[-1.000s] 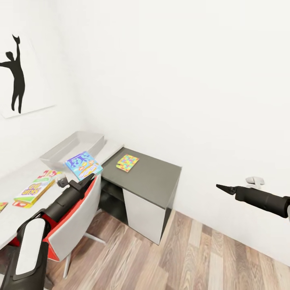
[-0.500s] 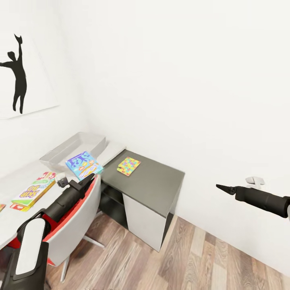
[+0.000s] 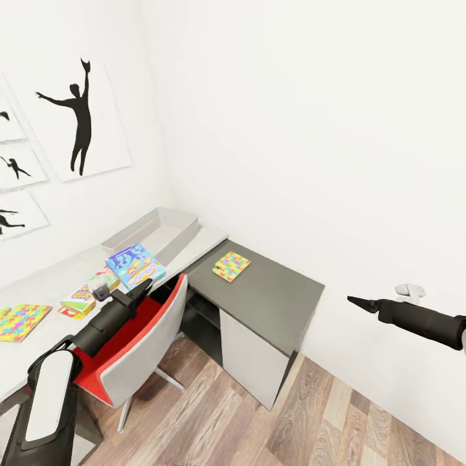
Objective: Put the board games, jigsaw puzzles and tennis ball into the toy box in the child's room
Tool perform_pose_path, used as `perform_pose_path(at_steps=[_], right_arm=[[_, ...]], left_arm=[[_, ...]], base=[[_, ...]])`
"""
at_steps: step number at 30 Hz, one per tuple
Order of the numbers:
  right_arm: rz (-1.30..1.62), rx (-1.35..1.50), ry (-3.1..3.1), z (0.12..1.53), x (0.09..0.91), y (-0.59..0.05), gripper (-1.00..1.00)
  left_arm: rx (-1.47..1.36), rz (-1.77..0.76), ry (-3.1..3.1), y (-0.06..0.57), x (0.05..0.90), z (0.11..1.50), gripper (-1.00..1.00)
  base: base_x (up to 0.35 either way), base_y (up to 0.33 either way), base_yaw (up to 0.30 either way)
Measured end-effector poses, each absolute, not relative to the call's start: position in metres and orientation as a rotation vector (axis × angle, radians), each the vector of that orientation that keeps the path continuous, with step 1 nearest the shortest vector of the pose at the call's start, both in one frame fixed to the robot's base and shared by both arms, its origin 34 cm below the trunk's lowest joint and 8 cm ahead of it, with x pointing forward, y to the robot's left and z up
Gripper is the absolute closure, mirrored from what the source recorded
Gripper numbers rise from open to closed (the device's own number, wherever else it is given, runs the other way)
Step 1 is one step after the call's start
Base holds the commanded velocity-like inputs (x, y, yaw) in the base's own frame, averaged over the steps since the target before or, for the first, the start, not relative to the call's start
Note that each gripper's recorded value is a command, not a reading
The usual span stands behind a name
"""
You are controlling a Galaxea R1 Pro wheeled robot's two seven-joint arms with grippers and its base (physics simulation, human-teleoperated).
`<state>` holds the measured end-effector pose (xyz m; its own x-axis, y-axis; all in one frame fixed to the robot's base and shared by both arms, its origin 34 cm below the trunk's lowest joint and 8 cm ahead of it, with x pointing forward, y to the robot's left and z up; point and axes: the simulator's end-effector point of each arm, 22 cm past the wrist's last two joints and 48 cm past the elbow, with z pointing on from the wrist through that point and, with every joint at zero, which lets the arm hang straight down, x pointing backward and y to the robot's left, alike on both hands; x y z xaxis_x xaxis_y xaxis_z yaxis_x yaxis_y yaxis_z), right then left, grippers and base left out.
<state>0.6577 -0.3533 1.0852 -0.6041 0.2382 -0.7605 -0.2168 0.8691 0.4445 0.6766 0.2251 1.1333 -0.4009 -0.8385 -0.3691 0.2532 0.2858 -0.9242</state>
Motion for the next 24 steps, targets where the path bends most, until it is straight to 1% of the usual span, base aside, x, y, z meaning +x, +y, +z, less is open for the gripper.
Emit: perform_pose_path(at_steps=[5, 12, 17, 24], right_arm=[[0.630, 0.021, 2.126, 1.0852, 0.6577, -0.3554, -1.00], [0.621, 0.022, 2.131, 1.0840, 0.6577, -0.3563, -1.00], [0.623, 0.020, 2.131, 1.0841, 0.6573, -0.3557, -1.00], [0.625, 0.019, 2.131, 1.0843, 0.6572, -0.3556, -1.00]], left_arm=[[-0.560, -1.339, 1.524, 0.2242, 0.6764, 1.1343, 1.00], [-0.555, -1.345, 1.521, 0.2230, 0.6759, 1.1357, 1.00], [-0.552, -1.349, 1.522, 0.2220, 0.6757, 1.1367, 1.00], [-0.548, -1.350, 1.522, 0.2217, 0.6756, 1.1373, 1.00]], base=[[0.001, -0.001, 0.196], [0.057, 0.012, 0.068], [0.215, 0.068, 0.023], [0.278, 0.094, 0.008]])
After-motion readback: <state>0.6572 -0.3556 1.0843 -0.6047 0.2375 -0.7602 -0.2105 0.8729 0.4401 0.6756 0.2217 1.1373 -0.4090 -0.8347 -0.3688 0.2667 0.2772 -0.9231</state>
